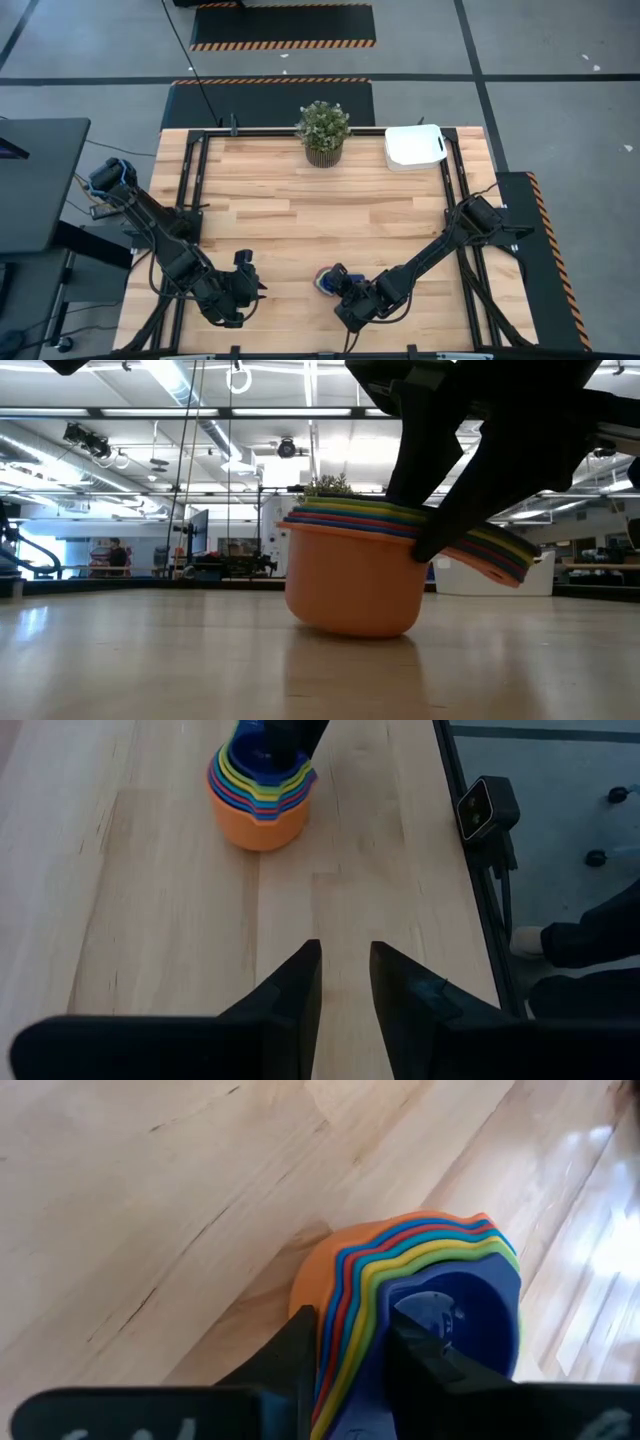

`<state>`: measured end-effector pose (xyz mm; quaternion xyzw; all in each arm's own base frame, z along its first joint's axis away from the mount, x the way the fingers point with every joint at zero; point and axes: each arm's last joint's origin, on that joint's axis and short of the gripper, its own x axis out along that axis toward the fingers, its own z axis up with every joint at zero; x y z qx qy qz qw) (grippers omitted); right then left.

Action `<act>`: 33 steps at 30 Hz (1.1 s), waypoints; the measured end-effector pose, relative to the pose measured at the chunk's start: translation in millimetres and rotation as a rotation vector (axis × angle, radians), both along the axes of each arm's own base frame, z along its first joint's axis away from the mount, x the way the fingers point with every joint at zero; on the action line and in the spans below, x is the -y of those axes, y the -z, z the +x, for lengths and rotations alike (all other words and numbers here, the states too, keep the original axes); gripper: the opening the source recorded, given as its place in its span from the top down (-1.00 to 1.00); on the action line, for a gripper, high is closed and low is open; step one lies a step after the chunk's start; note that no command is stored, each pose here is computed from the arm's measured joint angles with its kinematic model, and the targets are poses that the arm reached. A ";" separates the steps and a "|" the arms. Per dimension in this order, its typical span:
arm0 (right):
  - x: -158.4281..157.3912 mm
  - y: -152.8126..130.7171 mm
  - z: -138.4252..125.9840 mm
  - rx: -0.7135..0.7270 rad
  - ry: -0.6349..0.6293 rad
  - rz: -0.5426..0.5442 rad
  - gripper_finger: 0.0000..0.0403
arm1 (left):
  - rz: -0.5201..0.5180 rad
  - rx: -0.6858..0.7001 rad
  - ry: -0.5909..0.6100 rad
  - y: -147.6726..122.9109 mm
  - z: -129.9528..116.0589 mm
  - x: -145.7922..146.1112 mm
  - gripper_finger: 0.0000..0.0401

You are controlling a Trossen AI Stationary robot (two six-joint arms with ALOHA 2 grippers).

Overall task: Nest measuring cups in basket
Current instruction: Put the stacked measuring cups into the white bin

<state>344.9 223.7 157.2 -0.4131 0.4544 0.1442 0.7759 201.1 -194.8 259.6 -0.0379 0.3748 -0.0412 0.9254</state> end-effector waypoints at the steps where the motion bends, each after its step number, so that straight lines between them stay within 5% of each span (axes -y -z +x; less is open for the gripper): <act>1: -0.1 0.0 0.1 -0.002 -0.013 -0.006 0.53 | 0.000 0.000 0.000 0.0 0.0 0.0 0.52; 33: 0.4 -5.2 2.5 -0.023 -0.021 0.009 0.55 | 0.000 0.000 0.000 0.0 0.1 -0.1 0.52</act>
